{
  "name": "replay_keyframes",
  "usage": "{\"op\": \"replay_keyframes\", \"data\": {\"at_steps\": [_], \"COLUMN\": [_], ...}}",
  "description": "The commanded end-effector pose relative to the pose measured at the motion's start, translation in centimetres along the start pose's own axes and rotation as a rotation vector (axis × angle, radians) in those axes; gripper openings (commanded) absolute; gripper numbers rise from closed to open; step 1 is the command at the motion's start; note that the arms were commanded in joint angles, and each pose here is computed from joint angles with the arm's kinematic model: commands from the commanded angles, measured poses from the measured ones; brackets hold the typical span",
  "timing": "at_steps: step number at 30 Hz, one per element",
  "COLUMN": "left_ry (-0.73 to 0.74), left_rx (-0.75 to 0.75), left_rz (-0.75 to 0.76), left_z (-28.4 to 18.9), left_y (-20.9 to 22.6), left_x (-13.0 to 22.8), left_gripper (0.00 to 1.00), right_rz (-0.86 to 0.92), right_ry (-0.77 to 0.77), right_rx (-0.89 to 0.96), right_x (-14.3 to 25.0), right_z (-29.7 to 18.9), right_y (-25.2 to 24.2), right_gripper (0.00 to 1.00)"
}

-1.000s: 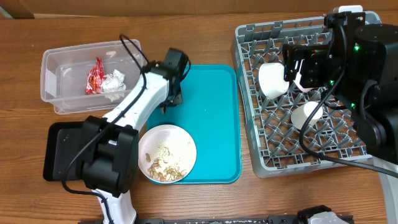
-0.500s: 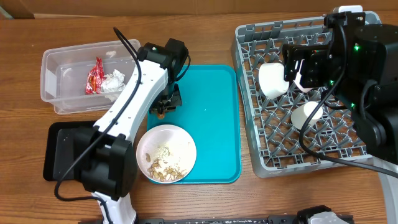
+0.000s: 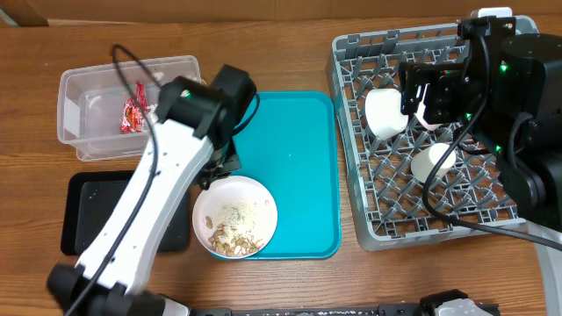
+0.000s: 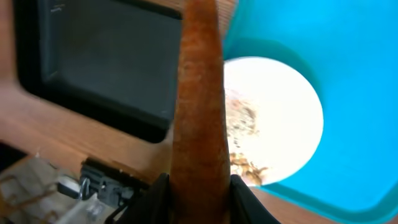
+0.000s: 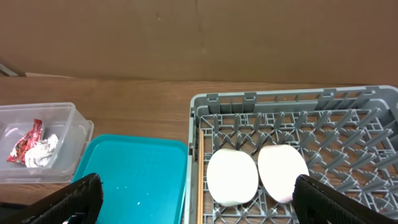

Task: Sort waste into correct bins and load items into the dishwasher
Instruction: 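Carry the carrot left and drop it onto the black tray, then move left gripper to the white plate of food scraps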

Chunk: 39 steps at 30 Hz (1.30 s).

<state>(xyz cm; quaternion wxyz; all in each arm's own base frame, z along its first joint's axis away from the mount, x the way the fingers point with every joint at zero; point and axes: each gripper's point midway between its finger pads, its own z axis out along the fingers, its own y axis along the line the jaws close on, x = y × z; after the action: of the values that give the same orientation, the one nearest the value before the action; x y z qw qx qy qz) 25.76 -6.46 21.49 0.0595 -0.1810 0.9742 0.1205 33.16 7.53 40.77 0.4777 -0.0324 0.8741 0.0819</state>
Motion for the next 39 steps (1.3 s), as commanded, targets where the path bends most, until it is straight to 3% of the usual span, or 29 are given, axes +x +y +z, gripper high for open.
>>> {"op": "replay_keyframes", "data": {"at_steps": [1,7,11,15,21,23,25,27,30,32,36,39], "left_ry": [-0.099,-0.089,0.001,0.077,0.063,0.088,0.091,0.079,0.097,0.12,0.14,0.115], "left_rx": [-0.094,-0.246,-0.304,-0.296,-0.207,-0.13,-0.062,-0.038,0.008,0.05,0.119,0.268], "left_rz": [-0.192,-0.358,-0.495,-0.631,-0.797,-0.793,-0.759,-0.741,-0.671,-0.612,-0.509,-0.361], "left_z": [-0.1,4.0,8.2,11.8,16.1,17.0,17.4,17.5,17.1,16.5,13.8,10.7], "left_y": [3.2,6.9,8.7,9.9,10.9,10.1,9.4,9.2,8.5,7.8,7.1,4.8], "left_x": [-0.2,2.7,4.6,5.2,3.2,2.7,1.9,1.3,1.1,1.1,0.6,-0.3], "left_gripper": [0.04,0.04,0.04,0.04,0.04,0.04,0.14,0.53,0.77,0.79,0.73,0.63], "right_rz": [0.007,0.007,0.007,0.007,0.007,0.007,0.007,0.007,0.007,0.007,0.007,0.007], "right_ry": [-0.003,-0.003,-0.003,-0.003,-0.003,-0.003,-0.003,-0.003,-0.003,-0.003,-0.003,-0.003], "right_rx": [0.009,0.009,0.009,0.009,0.009,0.009,0.009,0.009,0.009,0.009,0.009,0.009], "right_x": [-0.1,-0.1,-0.1,-0.1,-0.1,-0.1,-0.1,-0.1,-0.1,-0.1,-0.1,-0.1], "right_z": [0.0,0.0,0.0,0.0,0.0,0.0,0.0,0.0,0.0,0.0,0.0,0.0], "right_y": [-0.2,-0.2,-0.2,-0.2,-0.2,-0.2,-0.2,-0.2,-0.2,-0.2,-0.2,-0.2], "right_gripper": [1.0,1.0,1.0,1.0,1.0,1.0,1.0,1.0,1.0,1.0,1.0,1.0]}}
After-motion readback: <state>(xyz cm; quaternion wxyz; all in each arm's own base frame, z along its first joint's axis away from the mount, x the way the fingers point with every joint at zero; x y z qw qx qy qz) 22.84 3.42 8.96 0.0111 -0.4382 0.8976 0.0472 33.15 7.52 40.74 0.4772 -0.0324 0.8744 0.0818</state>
